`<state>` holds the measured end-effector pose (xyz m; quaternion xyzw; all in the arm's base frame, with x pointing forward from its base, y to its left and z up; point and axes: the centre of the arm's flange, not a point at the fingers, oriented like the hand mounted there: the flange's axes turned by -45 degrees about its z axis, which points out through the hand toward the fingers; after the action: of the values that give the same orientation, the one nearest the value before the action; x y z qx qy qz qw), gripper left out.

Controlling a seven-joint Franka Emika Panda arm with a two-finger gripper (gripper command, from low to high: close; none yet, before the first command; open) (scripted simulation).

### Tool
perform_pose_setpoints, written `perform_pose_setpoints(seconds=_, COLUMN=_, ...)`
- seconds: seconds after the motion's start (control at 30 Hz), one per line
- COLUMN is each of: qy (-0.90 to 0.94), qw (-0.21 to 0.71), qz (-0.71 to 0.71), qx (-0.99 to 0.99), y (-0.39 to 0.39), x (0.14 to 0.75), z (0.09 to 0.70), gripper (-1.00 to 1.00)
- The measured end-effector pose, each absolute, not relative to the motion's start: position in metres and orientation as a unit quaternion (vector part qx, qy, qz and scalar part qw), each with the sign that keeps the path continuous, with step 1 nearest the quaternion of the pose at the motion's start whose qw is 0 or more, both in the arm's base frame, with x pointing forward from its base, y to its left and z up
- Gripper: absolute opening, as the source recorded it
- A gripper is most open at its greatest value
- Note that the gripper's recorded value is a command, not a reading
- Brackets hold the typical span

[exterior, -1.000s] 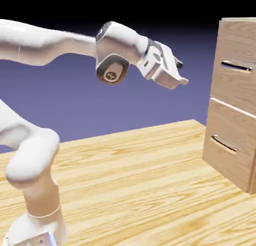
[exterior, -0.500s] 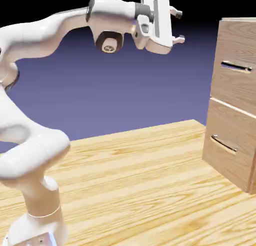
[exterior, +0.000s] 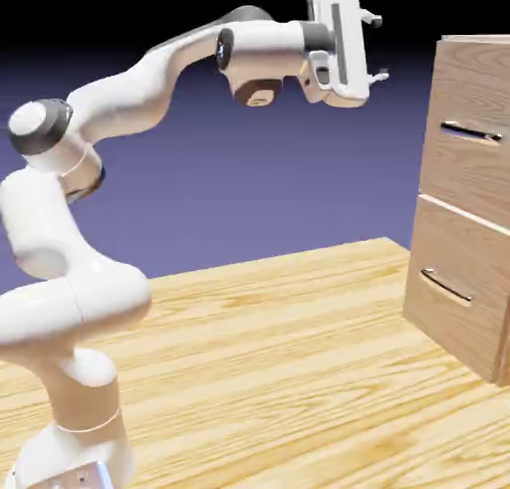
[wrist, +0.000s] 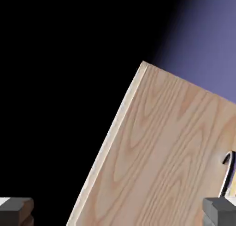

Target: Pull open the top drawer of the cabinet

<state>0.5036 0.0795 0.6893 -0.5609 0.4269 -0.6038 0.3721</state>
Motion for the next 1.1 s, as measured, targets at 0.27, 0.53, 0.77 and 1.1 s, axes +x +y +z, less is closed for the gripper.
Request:
perform_pose_setpoints(seconds=0.27, qy=0.463, qw=0.450, qz=-0.549, qx=-0.531, y=0.076, x=0.594, z=0.611, gripper=0.00)
perform_pose_setpoints(seconds=0.53, qy=0.500, qw=0.500, qz=-0.500, qx=-0.500, y=0.052, x=0.659, z=0.541, gripper=0.00)
perform_pose_setpoints(seconds=0.77, qy=0.500, qw=0.500, qz=-0.500, qx=-0.500, y=0.051, x=0.701, z=0.541, gripper=-1.00)
perform_pose_setpoints(seconds=1.1, qy=0.500, qw=0.500, qz=-0.500, qx=-0.500, y=0.051, x=0.630, z=0.541, gripper=-1.00)
